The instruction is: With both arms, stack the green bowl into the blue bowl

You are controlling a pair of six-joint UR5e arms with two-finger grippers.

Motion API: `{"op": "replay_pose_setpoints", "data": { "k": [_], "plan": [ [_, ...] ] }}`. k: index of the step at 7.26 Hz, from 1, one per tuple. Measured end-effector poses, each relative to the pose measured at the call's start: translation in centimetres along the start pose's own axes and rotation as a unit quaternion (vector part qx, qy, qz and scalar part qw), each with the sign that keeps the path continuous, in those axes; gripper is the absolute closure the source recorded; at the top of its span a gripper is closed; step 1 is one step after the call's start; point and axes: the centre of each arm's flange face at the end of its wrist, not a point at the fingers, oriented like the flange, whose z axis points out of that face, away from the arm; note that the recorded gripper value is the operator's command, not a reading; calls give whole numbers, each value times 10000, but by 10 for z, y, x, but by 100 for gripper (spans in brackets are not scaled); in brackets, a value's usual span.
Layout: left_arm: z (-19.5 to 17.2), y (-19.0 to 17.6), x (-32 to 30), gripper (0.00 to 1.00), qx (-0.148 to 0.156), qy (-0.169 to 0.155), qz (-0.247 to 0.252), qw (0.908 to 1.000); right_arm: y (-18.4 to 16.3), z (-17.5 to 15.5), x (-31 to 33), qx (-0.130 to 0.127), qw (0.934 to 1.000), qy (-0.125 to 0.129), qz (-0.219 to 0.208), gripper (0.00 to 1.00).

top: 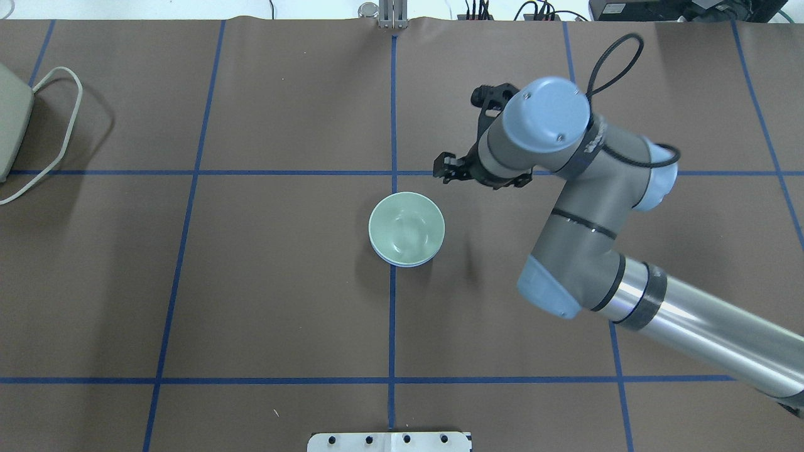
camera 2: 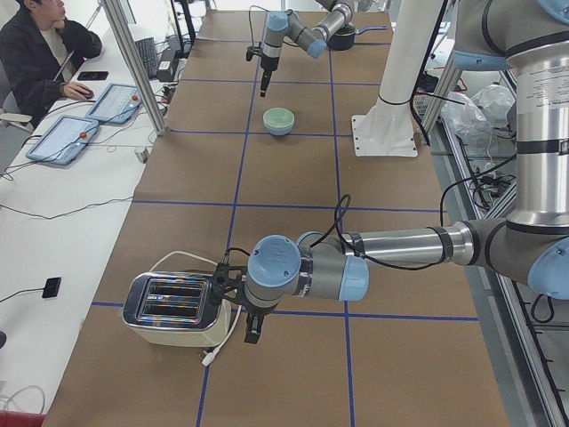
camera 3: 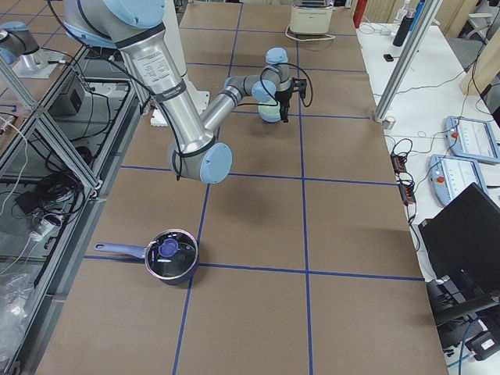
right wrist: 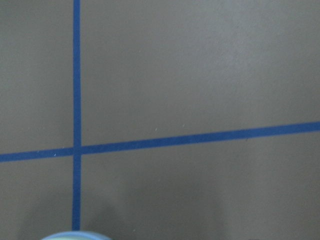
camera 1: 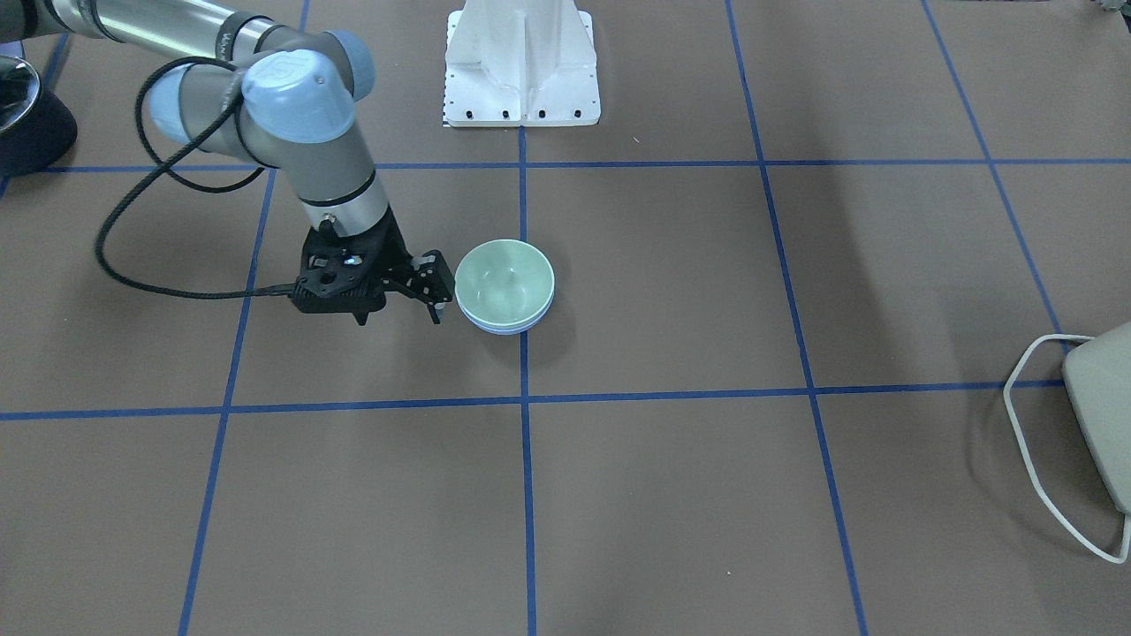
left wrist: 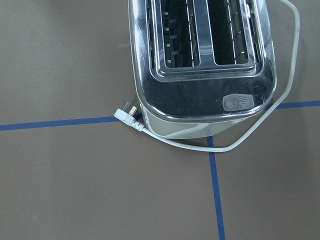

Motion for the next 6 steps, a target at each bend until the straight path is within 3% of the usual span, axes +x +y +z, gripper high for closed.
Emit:
{"op": "replay_pose_setpoints", "data": {
  "k": [3, 6],
  "plan": [
    [23, -16, 47, 1, -275, -40, 109, 9996, -90, -54, 160, -213, 9985, 60, -498, 0],
    [36, -24, 92, 1, -688, -7, 454, 9966, -113, -99, 333, -485, 9943, 403, -863, 0]
  ]
}}
